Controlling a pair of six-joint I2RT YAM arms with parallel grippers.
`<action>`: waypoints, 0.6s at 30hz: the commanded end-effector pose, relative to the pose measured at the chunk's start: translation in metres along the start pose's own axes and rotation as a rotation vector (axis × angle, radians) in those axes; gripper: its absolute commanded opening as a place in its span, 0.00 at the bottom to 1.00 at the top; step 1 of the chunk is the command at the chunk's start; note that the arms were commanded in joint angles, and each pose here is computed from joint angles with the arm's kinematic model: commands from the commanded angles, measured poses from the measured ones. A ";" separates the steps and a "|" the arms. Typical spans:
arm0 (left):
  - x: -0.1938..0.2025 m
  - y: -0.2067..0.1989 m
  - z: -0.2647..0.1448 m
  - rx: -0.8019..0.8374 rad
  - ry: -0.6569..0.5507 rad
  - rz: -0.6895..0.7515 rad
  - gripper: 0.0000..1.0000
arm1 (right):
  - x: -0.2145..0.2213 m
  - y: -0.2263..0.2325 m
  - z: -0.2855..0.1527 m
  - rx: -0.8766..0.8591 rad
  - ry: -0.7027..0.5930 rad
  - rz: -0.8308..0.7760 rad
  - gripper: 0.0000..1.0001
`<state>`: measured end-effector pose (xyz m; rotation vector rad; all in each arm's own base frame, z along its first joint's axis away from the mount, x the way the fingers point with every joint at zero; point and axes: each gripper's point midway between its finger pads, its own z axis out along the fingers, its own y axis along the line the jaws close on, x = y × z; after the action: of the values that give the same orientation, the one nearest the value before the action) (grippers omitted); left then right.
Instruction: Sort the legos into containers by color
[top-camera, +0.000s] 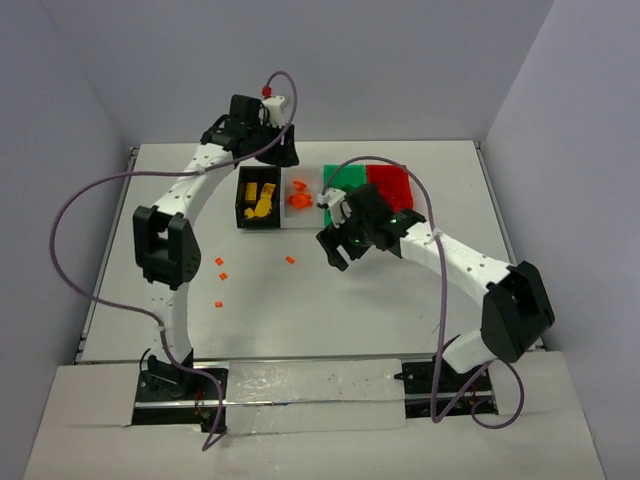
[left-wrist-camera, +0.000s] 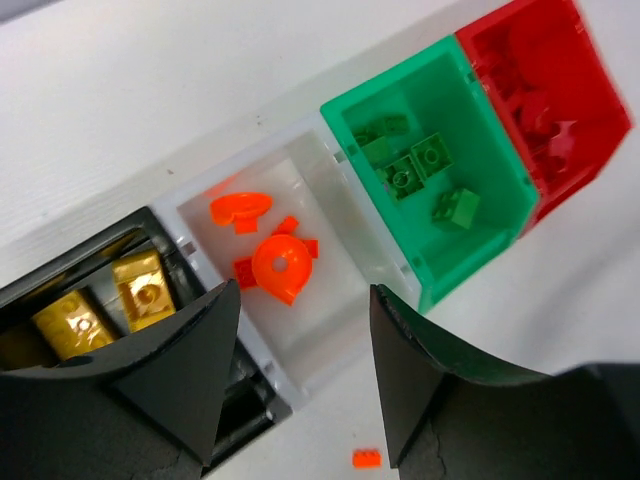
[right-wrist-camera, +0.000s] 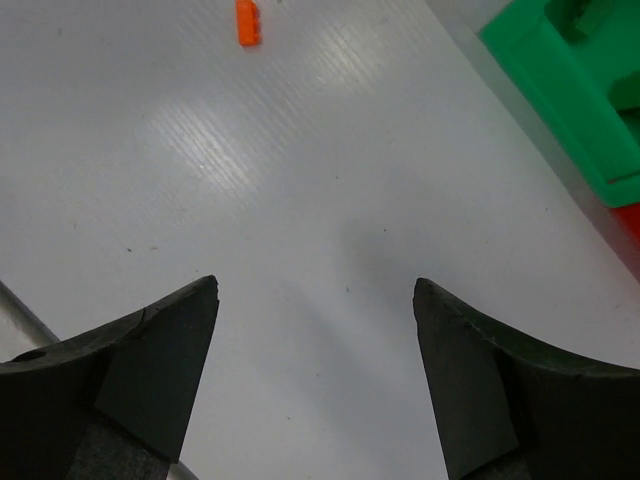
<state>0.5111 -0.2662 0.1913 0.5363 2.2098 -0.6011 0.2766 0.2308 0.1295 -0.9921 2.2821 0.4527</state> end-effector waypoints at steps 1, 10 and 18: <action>-0.061 -0.005 -0.129 -0.018 -0.192 -0.034 0.64 | -0.043 0.013 0.025 0.042 -0.041 0.000 0.83; 0.035 0.040 -0.229 -0.152 -0.173 -0.130 0.67 | -0.056 0.052 0.089 0.000 0.080 -0.043 0.74; 0.080 0.017 -0.249 -0.100 -0.143 -0.094 0.67 | -0.047 0.045 0.132 0.009 0.193 -0.078 0.60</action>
<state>0.3490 -0.0913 0.2685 0.2398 2.1537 -0.5276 0.3073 0.3500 0.0635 -1.1444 2.3992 0.3635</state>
